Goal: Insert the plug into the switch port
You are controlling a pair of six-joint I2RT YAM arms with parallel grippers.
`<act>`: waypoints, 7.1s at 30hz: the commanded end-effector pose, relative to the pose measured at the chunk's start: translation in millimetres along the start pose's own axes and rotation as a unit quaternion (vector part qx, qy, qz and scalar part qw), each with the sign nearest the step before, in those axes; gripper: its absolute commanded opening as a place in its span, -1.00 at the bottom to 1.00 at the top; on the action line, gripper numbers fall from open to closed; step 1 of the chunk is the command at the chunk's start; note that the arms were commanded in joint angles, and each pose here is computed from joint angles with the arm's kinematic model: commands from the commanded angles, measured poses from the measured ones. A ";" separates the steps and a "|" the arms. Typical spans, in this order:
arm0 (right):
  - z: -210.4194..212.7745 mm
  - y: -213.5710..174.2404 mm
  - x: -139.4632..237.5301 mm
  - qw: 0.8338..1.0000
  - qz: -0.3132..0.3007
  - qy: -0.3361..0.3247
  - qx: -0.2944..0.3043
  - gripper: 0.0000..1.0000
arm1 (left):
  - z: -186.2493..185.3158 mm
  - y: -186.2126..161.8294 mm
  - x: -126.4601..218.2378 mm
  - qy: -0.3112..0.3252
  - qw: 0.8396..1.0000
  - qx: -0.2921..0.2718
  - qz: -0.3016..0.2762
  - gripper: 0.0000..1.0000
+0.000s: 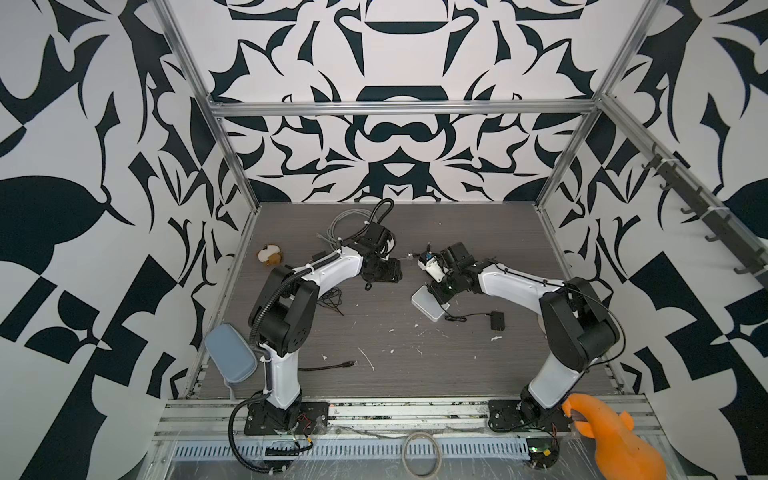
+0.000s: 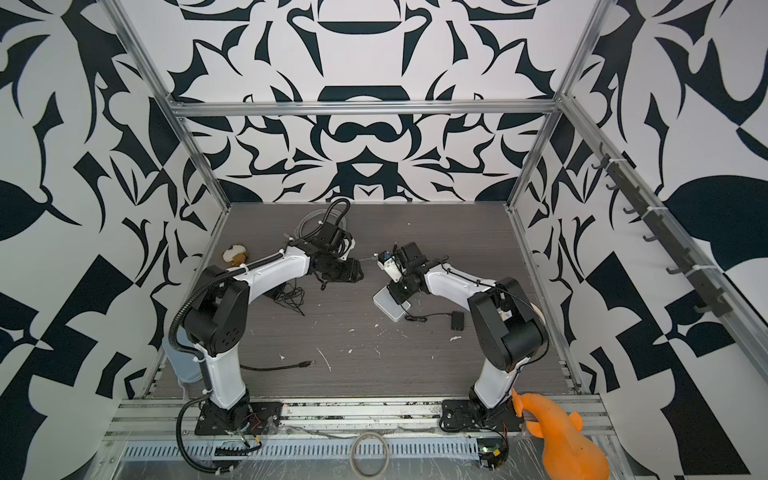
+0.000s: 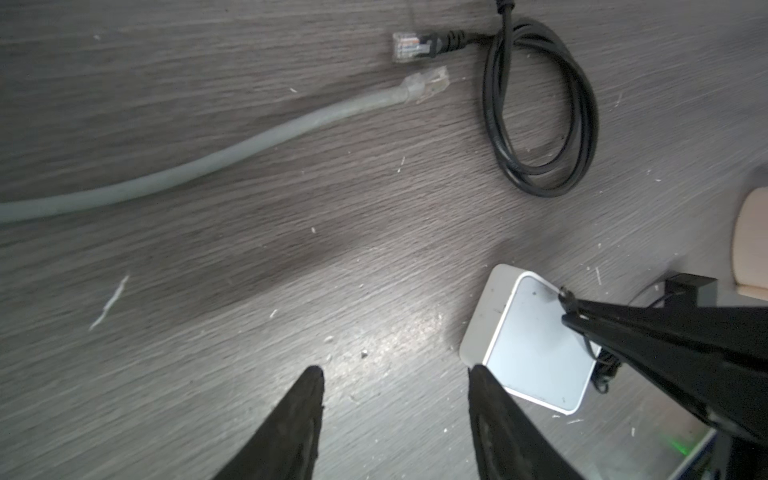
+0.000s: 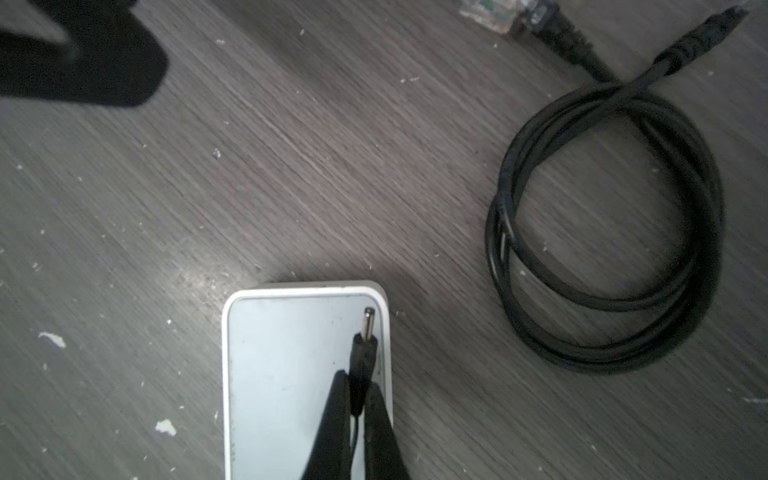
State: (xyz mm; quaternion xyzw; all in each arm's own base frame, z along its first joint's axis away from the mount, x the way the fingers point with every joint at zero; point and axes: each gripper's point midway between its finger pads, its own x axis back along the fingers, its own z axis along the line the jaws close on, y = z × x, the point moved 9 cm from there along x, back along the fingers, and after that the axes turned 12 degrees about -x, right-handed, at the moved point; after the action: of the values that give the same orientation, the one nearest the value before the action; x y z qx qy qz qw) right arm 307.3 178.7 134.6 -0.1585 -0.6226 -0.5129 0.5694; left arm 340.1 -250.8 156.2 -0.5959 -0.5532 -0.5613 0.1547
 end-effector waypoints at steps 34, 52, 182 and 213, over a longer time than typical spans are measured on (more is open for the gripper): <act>-6.9 -66.5 -2.1 0.982 0.145 0.012 0.121 -1.00 | -31.7 18.0 -73.8 -0.070 0.996 0.045 0.005 0.17; -13.8 -64.6 -3.5 0.989 0.109 0.007 0.105 -1.00 | -25.6 -0.2 -83.4 -0.045 0.997 0.016 0.056 0.13; -39.1 33.1 61.9 0.993 -0.109 0.004 0.043 -0.18 | -7.3 10.8 -35.0 -0.054 0.997 -0.021 0.048 0.14; -79.7 120.0 -50.6 0.919 -0.132 -0.055 -0.368 -0.26 | 18.9 -15.0 28.4 0.124 0.990 0.035 -0.051 0.20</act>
State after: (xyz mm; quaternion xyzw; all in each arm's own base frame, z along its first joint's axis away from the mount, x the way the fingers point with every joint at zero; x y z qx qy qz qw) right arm 455.2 183.1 120.0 -0.2975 -0.4484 -0.7549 0.3749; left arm 332.2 -221.4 166.2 -0.4945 -0.5845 -0.6079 0.2103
